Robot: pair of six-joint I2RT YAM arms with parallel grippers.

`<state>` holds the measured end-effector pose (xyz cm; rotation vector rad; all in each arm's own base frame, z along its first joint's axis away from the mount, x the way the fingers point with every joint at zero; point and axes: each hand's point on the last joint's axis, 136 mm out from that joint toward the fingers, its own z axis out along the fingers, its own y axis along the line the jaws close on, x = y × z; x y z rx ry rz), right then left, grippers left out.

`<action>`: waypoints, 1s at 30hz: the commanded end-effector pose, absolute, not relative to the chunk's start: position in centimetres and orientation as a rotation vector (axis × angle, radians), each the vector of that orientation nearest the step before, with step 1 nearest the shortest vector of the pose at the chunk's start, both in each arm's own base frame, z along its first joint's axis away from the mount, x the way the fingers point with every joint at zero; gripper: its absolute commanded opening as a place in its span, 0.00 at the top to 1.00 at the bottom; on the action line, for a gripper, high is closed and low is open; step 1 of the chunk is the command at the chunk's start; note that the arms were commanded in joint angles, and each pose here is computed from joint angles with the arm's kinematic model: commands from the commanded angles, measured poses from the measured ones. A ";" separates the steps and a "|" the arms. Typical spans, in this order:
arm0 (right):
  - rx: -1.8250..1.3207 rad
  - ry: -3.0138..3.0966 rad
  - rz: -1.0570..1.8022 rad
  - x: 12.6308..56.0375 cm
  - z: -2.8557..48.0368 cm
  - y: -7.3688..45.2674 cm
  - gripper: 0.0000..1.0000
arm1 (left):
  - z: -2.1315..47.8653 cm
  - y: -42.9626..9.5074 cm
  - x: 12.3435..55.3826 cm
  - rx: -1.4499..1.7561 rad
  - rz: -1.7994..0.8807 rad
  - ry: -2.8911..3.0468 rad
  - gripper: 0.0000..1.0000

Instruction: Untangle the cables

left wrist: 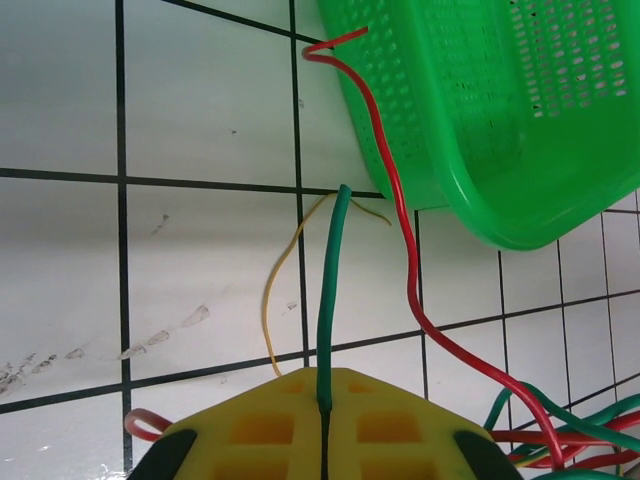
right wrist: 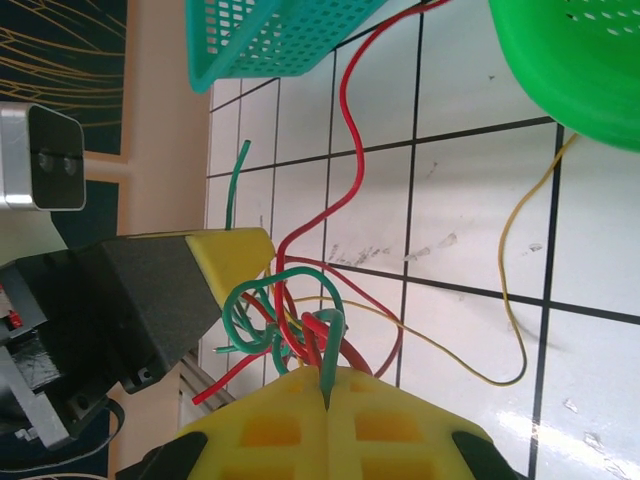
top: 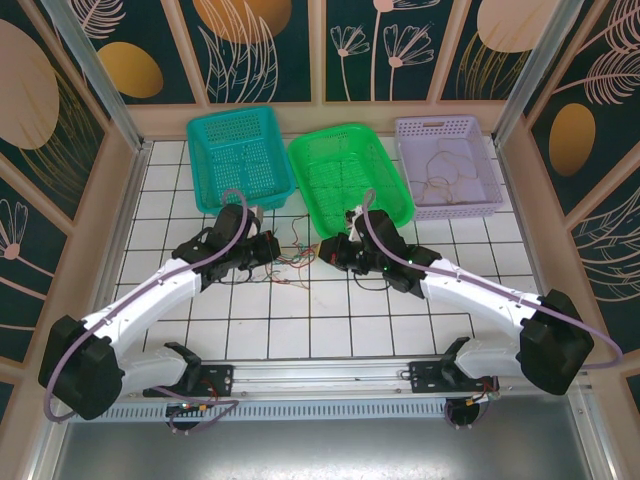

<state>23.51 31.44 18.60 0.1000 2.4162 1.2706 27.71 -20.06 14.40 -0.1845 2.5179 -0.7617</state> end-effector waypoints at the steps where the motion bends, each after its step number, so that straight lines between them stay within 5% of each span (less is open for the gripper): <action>1: 0.209 2.330 1.206 25.3 19.8 29.0 1.00 | 9.6 -12.5 25.8 -0.344 -0.296 2.646 1.00; 11: 0.436 2.322 1.186 25.5 18.7 25.5 1.00 | 10.2 -9.8 25.7 -0.375 -0.102 2.614 1.00; 19: 0.191 2.416 1.267 24.0 18.6 30.2 1.00 | 12.5 -16.8 26.1 -0.163 -0.623 2.572 1.00; 30: 0.043 2.401 1.462 21.5 18.4 34.3 0.61 | 15.7 -19.9 27.7 -0.442 -0.855 2.601 1.00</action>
